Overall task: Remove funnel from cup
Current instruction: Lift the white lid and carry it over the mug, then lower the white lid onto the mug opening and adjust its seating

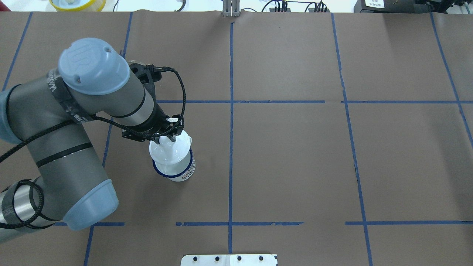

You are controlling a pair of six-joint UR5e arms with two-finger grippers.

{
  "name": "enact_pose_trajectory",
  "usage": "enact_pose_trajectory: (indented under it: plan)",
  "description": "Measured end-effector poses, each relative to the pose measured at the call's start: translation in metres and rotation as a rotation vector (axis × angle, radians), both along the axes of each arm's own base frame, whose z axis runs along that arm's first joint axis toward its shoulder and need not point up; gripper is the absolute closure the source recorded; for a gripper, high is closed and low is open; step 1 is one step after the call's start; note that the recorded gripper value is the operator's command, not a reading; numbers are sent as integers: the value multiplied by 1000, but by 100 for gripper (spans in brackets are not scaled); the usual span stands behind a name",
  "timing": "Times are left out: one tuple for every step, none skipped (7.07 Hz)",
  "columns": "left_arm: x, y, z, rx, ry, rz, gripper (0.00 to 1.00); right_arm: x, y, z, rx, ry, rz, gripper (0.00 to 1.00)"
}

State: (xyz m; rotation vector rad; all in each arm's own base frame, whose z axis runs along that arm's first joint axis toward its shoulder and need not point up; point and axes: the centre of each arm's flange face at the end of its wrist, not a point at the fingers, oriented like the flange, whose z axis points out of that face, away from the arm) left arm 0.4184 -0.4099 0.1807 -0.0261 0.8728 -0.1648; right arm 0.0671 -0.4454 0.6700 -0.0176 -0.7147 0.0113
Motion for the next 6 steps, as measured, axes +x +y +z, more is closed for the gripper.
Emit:
enact_pose_trajectory:
  plan:
    - [6,-1,4,10,-6,-12,100,0,0,0,0,0,0,0]
    - [10,0,7,17,-12,-23,100,0,0,0,0,0,0,0]
    - [11,2,9,20,-15,-28,100,0,0,0,0,0,0,0]
    - [13,4,11,20,-18,-27,100,0,0,0,0,0,0,0]
    - [17,7,14,19,-23,-20,100,0,0,0,0,0,0,0]
    - [20,11,18,17,-28,-11,100,0,0,0,0,0,0,0]
